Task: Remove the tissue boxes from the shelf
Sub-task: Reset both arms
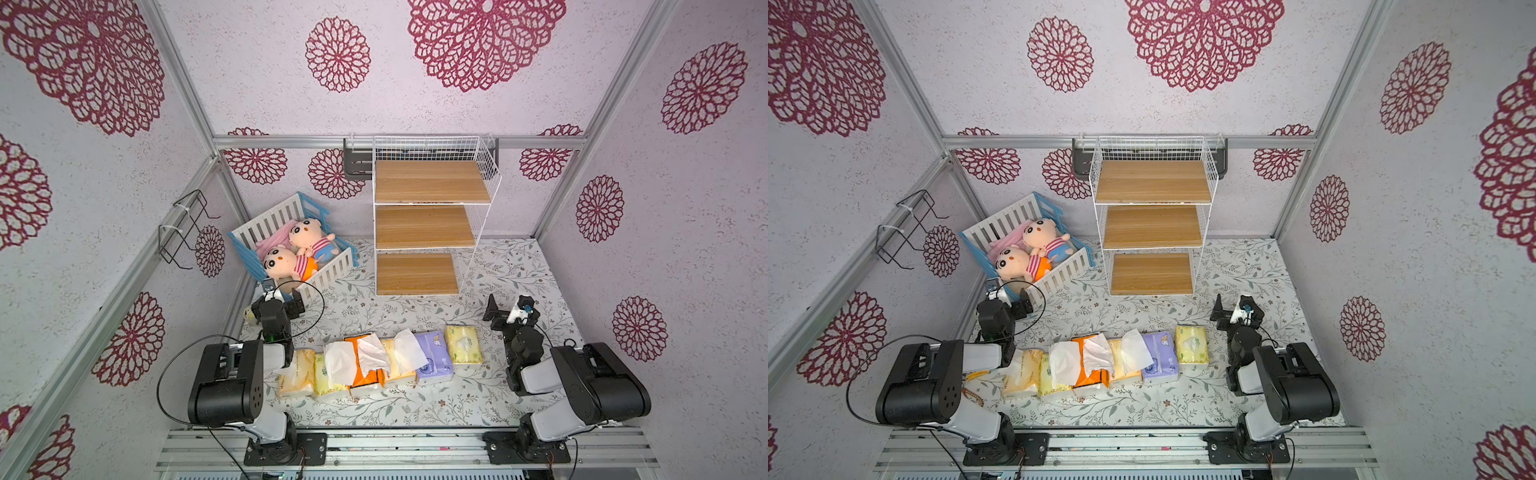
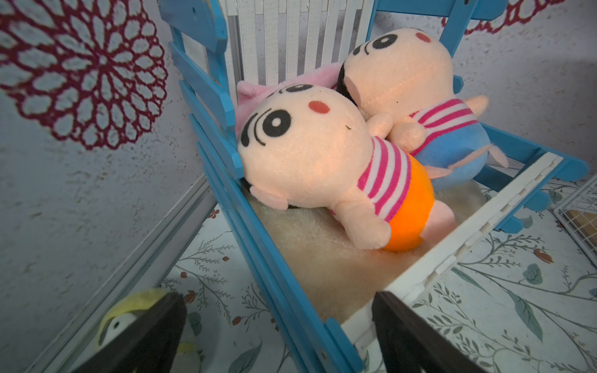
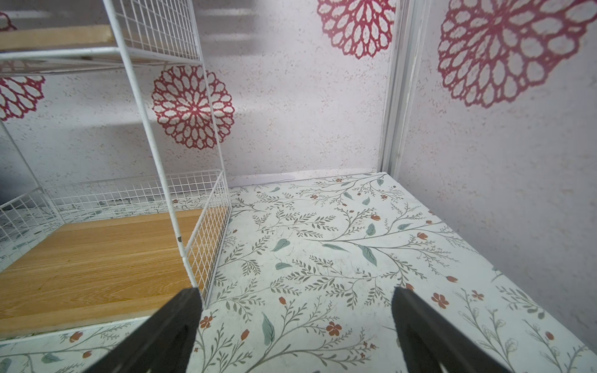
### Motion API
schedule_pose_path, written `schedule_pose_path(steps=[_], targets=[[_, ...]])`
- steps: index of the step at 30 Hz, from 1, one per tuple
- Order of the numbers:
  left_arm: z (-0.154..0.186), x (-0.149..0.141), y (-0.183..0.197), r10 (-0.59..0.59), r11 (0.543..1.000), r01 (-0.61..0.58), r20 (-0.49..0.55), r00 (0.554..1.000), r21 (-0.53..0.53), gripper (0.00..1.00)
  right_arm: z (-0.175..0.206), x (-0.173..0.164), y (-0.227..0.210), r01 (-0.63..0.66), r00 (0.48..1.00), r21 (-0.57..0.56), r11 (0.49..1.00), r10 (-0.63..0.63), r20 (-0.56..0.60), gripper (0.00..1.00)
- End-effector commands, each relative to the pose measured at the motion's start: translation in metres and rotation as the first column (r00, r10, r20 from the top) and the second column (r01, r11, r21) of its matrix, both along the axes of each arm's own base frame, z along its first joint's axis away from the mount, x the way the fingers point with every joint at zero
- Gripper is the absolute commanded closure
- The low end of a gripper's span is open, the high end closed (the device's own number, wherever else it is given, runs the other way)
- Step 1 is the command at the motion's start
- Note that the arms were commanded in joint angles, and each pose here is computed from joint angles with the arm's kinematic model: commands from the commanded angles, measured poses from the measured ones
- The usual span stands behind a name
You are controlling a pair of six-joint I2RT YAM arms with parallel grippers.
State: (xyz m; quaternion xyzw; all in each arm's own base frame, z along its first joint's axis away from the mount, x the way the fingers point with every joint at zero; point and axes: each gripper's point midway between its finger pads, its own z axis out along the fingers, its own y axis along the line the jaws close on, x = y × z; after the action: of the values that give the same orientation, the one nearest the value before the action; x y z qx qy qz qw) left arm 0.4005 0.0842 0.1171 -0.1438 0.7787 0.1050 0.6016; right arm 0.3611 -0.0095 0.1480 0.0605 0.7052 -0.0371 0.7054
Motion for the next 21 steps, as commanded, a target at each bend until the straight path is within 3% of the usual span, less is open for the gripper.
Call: schedule_pose_path(steps=[1, 21], targets=[[0.0039, -0.0003, 0.0007, -0.002, 1.0, 0.003, 0.012, 1.0, -0.008, 0.03, 0.0136, 0.0043, -0.0031, 0.016, 0.999, -0.004, 1.0, -0.016, 0.045, 0.01], [0.0027, 0.0013, 0.0002, -0.005, 1.0, 0.005, 0.005, 1.0, -0.012, 0.03, 0.0131, 0.0044, -0.003, 0.016, 0.999, -0.006, 1.0, -0.016, 0.043, 0.01]])
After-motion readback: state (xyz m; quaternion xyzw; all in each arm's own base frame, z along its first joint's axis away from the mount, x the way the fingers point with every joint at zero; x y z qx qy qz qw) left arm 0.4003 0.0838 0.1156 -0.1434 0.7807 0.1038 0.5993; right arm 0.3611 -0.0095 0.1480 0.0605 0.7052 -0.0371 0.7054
